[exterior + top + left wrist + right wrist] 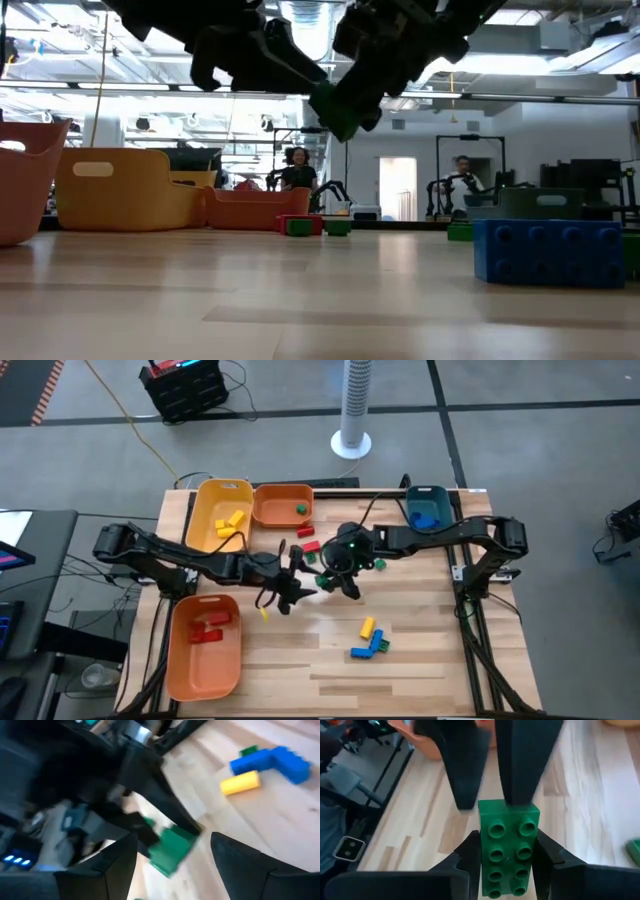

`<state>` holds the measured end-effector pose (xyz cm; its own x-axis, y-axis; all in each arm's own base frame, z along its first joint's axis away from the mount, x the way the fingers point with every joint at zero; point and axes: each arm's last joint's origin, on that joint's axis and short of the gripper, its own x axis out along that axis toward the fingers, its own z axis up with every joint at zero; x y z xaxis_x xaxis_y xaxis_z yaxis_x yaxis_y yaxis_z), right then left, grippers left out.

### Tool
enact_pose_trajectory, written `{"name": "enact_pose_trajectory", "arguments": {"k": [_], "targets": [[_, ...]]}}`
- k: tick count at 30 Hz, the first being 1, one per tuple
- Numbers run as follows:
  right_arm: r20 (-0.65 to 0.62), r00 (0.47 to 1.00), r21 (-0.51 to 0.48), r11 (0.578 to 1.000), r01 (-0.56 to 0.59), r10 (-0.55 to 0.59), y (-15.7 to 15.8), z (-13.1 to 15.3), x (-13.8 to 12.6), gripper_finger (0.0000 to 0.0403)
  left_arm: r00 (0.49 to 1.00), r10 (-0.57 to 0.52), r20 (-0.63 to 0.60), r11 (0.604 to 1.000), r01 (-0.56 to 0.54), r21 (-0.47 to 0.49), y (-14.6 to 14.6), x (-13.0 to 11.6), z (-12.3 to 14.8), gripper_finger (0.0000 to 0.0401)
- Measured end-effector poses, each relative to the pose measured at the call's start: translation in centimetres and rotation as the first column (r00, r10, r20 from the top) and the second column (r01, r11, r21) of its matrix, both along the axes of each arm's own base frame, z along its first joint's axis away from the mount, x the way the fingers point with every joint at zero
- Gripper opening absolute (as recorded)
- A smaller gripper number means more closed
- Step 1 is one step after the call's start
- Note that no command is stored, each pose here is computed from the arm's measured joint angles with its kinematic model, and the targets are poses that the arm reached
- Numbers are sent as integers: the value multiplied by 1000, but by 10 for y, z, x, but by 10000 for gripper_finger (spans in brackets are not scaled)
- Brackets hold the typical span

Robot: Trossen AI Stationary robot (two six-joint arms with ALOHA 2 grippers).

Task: Sort blocks
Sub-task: Put the green game piece into the top orange bin

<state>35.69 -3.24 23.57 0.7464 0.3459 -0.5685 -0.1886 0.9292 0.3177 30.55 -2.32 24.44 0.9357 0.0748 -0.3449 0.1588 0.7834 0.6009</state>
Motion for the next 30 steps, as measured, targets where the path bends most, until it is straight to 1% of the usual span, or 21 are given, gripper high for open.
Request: {"name": "enact_pose_trajectory", "arguments": {"k": [6,13,15,20,25,27,30], "targets": [[25,999,20,999,-30,30,1,13,4,123,1000,-6,-1,1000,6,27,0,4,-4,247],[2,1000,43,999,-27,27,2,15,4,123,1000,-19,-4,999,20,42,-1,5,-6,247],[-4,1000,52,998,-19,20,2,14,4,123,1000,-30,-6,998,31,59,-1,5,-6,247],[-16,1000,94,996,15,-13,1,15,4,123,997,-80,-19,986,82,147,-1,5,-6,247],[-26,999,115,993,31,-28,-1,15,4,124,991,-130,-32,956,134,262,1,5,-5,231],[-31,999,123,992,38,-34,-1,15,4,124,986,-161,-37,945,165,282,2,5,-5,219],[-31,999,126,991,40,-37,-1,15,4,124,979,-202,-20,938,199,282,6,6,-4,204]]}}
